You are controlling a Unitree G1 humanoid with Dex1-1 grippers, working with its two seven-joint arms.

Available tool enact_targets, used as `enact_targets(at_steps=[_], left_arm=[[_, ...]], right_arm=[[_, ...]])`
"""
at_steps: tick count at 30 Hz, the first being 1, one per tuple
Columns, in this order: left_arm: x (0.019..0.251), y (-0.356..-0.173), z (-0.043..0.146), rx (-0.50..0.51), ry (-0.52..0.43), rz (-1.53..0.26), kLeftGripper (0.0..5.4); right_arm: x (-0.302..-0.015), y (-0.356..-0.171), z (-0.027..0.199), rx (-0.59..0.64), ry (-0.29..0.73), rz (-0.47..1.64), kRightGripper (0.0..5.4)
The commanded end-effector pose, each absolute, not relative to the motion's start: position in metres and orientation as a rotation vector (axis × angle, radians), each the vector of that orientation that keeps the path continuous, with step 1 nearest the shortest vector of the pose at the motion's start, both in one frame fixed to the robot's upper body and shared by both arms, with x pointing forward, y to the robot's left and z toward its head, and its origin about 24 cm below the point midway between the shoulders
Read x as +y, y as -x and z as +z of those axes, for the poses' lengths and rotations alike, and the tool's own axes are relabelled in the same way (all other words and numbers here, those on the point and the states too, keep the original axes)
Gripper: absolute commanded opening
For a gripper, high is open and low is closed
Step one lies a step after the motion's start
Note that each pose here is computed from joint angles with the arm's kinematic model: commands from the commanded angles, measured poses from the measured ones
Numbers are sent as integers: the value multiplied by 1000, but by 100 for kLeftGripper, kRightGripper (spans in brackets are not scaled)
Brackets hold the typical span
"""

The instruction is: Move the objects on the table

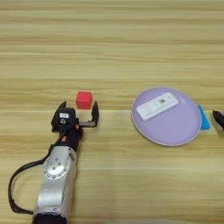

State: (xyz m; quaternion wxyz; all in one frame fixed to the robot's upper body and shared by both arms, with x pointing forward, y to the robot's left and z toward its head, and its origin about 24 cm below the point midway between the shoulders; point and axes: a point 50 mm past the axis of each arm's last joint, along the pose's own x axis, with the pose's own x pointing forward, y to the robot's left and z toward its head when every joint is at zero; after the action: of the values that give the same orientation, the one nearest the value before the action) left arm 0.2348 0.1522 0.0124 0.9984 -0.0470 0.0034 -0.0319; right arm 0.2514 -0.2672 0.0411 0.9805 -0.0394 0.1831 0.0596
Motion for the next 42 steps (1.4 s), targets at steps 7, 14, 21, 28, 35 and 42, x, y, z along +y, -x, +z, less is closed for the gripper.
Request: enact_targets(at_steps=[7, 14, 21, 28, 35, 42], left_arm=[[152, -236, 12, 6, 95, -62, 540], [152, -236, 12, 7, 94, -62, 540], [152, -236, 12, 8, 92, -61, 540], [152, -236, 11, 8, 93, -61, 540], [151, -235, 11, 9, 94, -62, 540], [151, -235, 11, 8, 94, -60, 540]], right_arm=[[-262, -255, 52, 314, 76, 139, 425], [-251, -255, 63, 245, 75, 180, 506], [-228, -258, 74, 193, 141, 264, 537], [-204, -256, 75, 182, 213, 357, 537], [-184, -255, 73, 172, 262, 428, 537], [-162, -251, 65, 193, 276, 523, 537]])
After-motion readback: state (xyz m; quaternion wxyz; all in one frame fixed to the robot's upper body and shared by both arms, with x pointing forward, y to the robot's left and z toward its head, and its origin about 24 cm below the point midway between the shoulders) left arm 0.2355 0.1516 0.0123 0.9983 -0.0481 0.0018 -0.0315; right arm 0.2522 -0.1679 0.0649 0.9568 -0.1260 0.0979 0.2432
